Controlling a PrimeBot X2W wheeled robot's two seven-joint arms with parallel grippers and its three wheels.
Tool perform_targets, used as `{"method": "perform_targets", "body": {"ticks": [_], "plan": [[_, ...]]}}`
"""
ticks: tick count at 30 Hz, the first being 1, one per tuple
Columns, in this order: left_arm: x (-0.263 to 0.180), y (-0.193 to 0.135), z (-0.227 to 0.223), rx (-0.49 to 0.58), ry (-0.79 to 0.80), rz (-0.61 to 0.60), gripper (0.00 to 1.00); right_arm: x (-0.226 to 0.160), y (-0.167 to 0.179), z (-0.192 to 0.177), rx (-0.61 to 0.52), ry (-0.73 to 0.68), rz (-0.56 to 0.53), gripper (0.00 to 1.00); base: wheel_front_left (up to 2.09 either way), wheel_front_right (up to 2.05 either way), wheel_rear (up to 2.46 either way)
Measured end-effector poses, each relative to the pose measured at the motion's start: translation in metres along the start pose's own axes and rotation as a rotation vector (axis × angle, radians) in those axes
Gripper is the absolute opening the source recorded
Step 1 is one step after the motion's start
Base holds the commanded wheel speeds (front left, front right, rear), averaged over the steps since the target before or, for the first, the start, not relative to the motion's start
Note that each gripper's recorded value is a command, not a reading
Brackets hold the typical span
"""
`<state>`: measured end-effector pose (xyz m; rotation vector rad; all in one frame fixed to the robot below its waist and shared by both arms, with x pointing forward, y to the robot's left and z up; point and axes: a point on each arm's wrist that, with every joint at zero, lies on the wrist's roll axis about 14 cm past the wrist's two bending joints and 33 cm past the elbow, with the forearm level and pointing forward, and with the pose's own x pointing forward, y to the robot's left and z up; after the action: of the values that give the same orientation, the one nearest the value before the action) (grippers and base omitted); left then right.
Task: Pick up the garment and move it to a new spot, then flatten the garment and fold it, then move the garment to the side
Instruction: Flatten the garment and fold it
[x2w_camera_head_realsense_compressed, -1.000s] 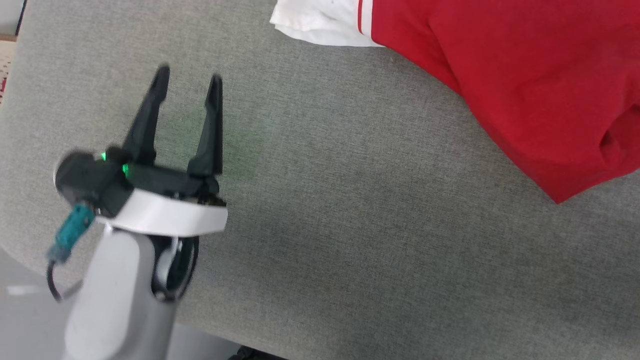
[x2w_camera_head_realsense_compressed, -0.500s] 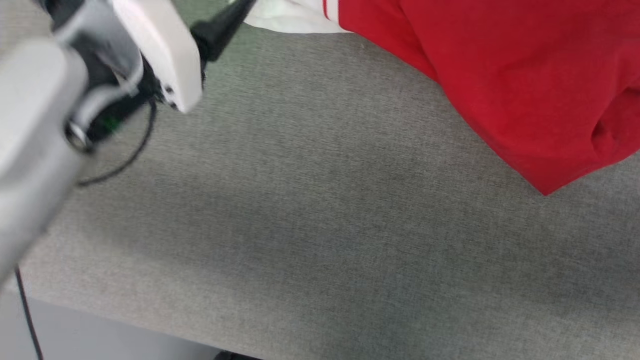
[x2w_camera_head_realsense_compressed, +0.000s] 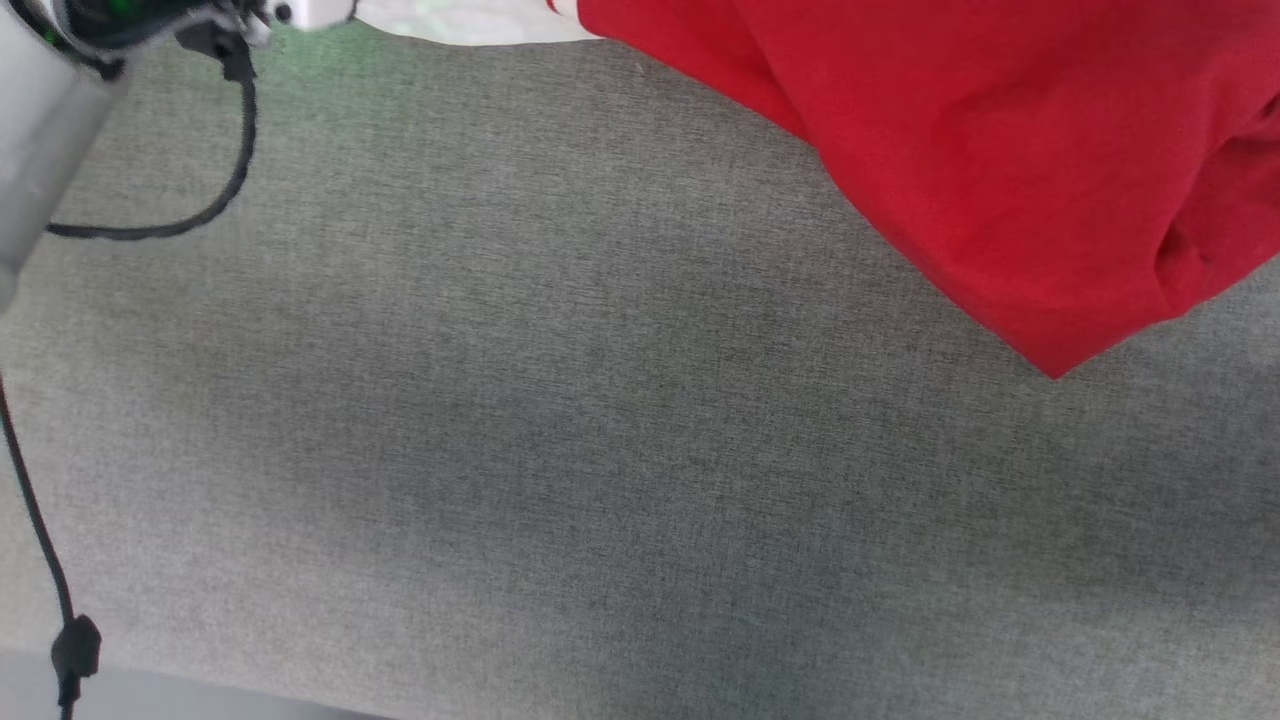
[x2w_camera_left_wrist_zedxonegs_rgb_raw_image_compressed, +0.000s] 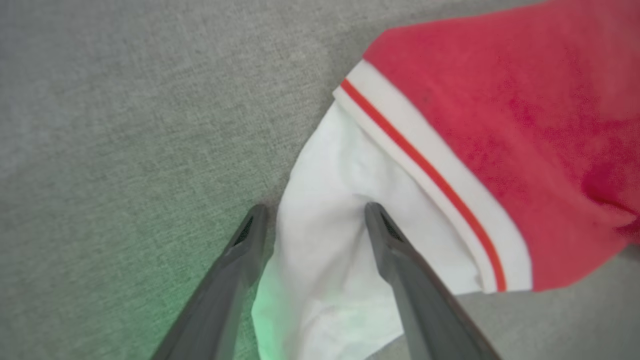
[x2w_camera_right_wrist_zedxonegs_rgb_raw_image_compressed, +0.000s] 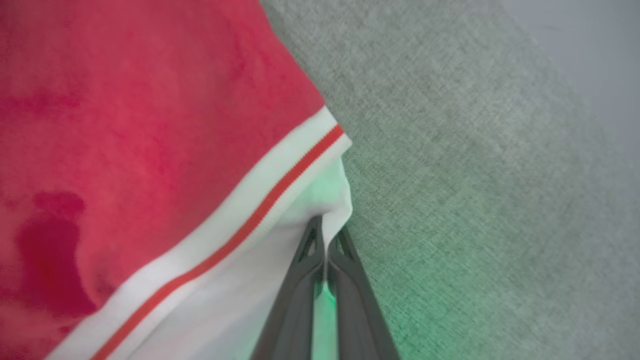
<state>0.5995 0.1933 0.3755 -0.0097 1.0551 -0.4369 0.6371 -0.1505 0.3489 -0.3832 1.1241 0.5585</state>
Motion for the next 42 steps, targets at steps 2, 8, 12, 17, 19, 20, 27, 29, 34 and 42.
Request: {"method": "perform_targets", "body": {"ticks": [2, 8, 12, 17, 19, 20, 27, 29, 34, 42], "plan": [[0.004, -0.001, -0.003, -0.035, 0.046, -0.018, 1.00, 0.001, 0.000, -0.001, -0.005, 0.003, -0.001, 0.00, 0.00, 0.00, 0.00], [0.008, 0.001, -0.007, -0.081, 0.114, -0.031, 0.00, 0.002, 0.001, 0.000, -0.021, 0.003, -0.003, 0.00, 0.00, 0.00, 0.00], [0.009, -0.003, -0.005, -0.091, 0.101, -0.043, 0.00, -0.001, 0.003, 0.004, -0.034, -0.024, -0.009, 0.00, 0.00, 0.00, 0.00], [0.003, -0.011, 0.011, -0.059, -0.005, -0.041, 0.00, -0.012, 0.003, 0.014, -0.022, -0.101, -0.013, 0.00, 0.00, 0.00, 0.00], [-0.002, -0.015, 0.019, -0.052, -0.058, -0.045, 0.00, -0.020, 0.003, 0.021, -0.011, -0.156, -0.013, 0.00, 0.00, 0.00, 0.00], [-0.006, -0.016, 0.024, -0.050, -0.086, -0.044, 0.00, -0.025, 0.002, 0.025, -0.003, -0.186, -0.015, 0.00, 0.00, 0.00, 0.00], [-0.049, -0.032, 0.071, -0.054, -0.310, -0.068, 0.00, -0.094, -0.018, 0.068, 0.062, -0.470, -0.071, 0.00, 0.00, 0.00, 0.00], [-0.061, -0.038, 0.086, -0.047, -0.386, -0.076, 0.00, -0.118, -0.031, 0.078, 0.079, -0.550, -0.116, 0.00, 0.00, 0.00, 0.00], [-0.085, -0.038, 0.135, -0.047, -0.614, -0.063, 0.00, -0.167, -0.069, 0.100, 0.159, -0.747, -0.227, 0.00, 0.00, 0.00, 0.00], [-0.153, -0.037, 0.245, -0.165, -1.153, -0.040, 0.00, -0.262, -0.131, 0.144, 0.295, -1.154, -0.457, 0.00, 0.00, 0.00, 0.00]]}}
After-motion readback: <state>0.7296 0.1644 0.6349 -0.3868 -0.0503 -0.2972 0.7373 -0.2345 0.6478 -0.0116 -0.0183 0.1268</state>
